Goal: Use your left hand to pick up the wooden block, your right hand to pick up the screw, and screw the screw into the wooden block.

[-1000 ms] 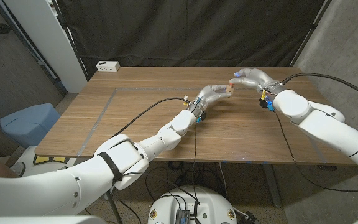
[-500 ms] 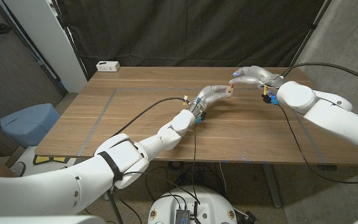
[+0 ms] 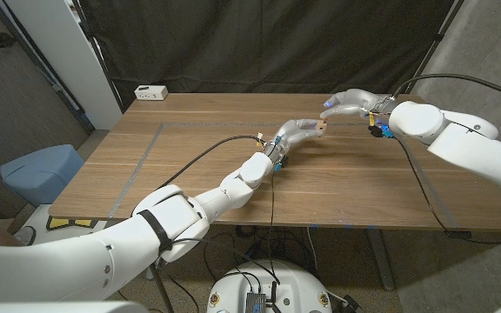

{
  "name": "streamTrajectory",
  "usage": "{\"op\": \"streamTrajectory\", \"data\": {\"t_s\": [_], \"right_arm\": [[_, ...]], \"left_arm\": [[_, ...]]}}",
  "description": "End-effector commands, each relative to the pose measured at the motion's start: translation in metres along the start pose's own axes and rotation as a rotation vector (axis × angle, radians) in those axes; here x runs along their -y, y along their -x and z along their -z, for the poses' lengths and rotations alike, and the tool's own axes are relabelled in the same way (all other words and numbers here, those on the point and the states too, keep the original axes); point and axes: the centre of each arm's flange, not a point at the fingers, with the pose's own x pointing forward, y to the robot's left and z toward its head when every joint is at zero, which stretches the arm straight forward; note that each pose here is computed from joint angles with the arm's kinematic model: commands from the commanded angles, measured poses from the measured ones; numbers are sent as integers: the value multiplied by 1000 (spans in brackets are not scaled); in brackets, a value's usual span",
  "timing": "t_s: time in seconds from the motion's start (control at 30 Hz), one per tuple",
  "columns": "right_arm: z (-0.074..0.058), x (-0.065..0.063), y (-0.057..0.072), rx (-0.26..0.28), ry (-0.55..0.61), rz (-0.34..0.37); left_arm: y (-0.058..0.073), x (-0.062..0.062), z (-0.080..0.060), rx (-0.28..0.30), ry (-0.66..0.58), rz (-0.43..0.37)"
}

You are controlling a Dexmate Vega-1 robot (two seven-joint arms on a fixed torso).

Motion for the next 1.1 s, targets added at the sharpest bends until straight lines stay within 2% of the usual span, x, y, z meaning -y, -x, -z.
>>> {"op": "streamTrajectory", "data": {"t_s": [0.03, 0.47, 1.1], "right_arm": [[-5, 13, -3, -30, 56, -54], [-12, 23, -10, -69, 106, -110], [-17, 26, -13, -101, 142, -149]], "left_arm": [[-1, 0, -2, 7, -8, 11], [-1, 1, -4, 17, -15, 6], [1, 3, -4, 27, -15, -1]]}}
